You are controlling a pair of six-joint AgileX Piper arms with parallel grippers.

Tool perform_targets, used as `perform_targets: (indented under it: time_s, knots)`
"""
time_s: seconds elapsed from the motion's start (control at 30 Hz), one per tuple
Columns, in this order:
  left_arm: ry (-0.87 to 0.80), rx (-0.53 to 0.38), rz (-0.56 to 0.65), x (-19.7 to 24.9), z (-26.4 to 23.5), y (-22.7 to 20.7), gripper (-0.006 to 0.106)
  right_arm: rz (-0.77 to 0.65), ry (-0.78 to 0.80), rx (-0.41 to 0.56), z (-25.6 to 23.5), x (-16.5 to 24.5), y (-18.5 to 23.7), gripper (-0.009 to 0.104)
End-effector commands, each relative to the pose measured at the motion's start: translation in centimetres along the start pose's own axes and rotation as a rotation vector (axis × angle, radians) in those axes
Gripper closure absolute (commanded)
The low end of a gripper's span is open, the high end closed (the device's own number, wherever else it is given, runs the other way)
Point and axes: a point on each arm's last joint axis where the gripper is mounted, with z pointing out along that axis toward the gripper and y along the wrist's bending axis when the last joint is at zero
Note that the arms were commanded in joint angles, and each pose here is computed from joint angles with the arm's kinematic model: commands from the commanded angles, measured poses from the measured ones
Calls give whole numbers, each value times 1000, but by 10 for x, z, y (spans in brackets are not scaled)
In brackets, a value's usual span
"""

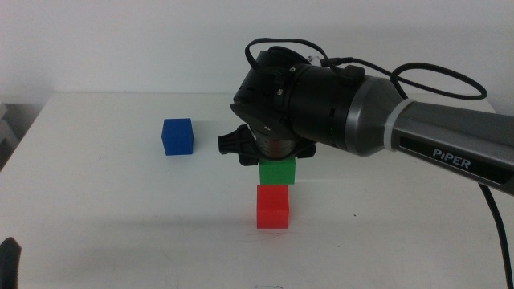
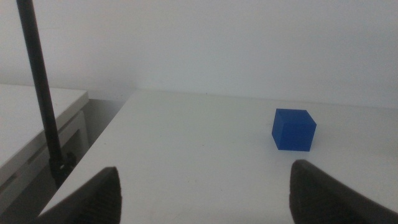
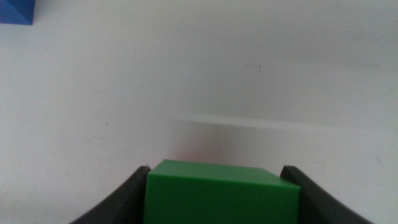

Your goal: Stack red cubes first, then green, then blue cubes in a specific spot.

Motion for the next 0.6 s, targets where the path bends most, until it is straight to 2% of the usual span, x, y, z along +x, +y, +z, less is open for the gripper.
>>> perform_targets:
  time_s: [0.0,0.57]
  knots:
    - [-111,11,-17,-10,-2,-1,9,27,-74,-31,-26,-15,-8,96]
    - [-111,11,-17,-10,-2,-1,9,34,-1,-37,-7,-6,0,96]
